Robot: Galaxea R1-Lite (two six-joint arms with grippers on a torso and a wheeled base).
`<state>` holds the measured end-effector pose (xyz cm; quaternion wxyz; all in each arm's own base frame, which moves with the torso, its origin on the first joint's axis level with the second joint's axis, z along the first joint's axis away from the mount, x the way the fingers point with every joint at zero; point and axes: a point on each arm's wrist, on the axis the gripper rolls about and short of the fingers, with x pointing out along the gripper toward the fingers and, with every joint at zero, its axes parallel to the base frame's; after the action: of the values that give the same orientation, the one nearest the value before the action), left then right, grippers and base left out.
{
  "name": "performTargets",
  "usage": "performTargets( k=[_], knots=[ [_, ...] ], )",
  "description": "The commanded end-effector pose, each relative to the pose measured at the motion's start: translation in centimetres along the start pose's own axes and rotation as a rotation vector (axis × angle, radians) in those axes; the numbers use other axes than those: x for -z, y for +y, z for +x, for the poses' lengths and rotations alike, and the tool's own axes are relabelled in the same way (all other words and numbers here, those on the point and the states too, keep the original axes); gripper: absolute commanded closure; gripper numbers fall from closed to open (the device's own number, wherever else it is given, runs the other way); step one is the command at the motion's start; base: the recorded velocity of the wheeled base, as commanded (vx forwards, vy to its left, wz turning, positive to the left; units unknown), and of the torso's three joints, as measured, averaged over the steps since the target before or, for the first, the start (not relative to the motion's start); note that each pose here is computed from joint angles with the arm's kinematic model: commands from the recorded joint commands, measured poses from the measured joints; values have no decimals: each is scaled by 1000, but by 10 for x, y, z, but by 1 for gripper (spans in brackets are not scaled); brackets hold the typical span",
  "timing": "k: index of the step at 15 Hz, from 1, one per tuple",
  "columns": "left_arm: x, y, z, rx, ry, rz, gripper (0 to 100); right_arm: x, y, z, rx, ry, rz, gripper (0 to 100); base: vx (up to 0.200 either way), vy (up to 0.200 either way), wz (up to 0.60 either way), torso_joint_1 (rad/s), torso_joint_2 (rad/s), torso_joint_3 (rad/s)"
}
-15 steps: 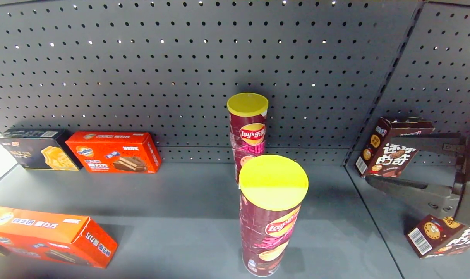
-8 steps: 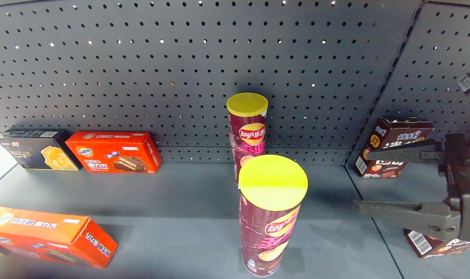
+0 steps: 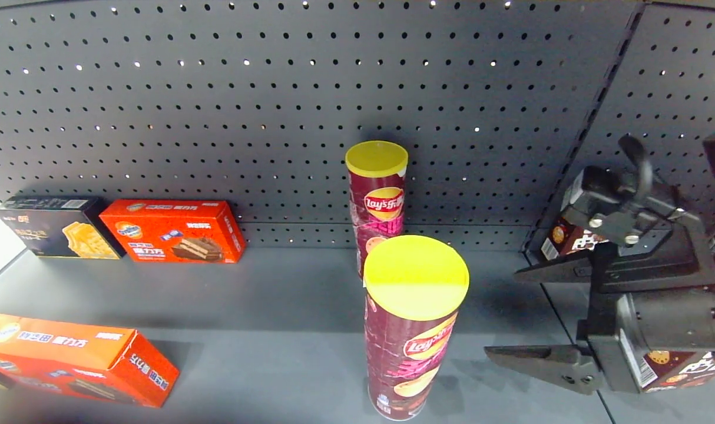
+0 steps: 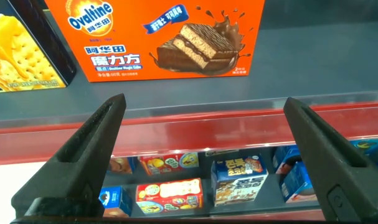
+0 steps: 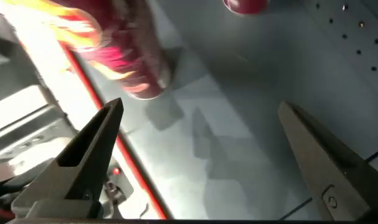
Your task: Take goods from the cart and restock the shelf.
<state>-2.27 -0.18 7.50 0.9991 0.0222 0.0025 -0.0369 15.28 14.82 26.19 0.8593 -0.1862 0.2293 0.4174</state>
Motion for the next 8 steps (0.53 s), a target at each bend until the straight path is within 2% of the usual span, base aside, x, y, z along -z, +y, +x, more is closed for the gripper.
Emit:
performTargets(
  k=[1,8],
  knots=[
    [0,0,0,0,0,0,0,5,-1,23,18,57,9,0,0,0,0,0,0,0],
    [0,0,0,0,0,0,0,13,-5,48,69,91,60,0,0,0,0,0,0,0]
  ],
)
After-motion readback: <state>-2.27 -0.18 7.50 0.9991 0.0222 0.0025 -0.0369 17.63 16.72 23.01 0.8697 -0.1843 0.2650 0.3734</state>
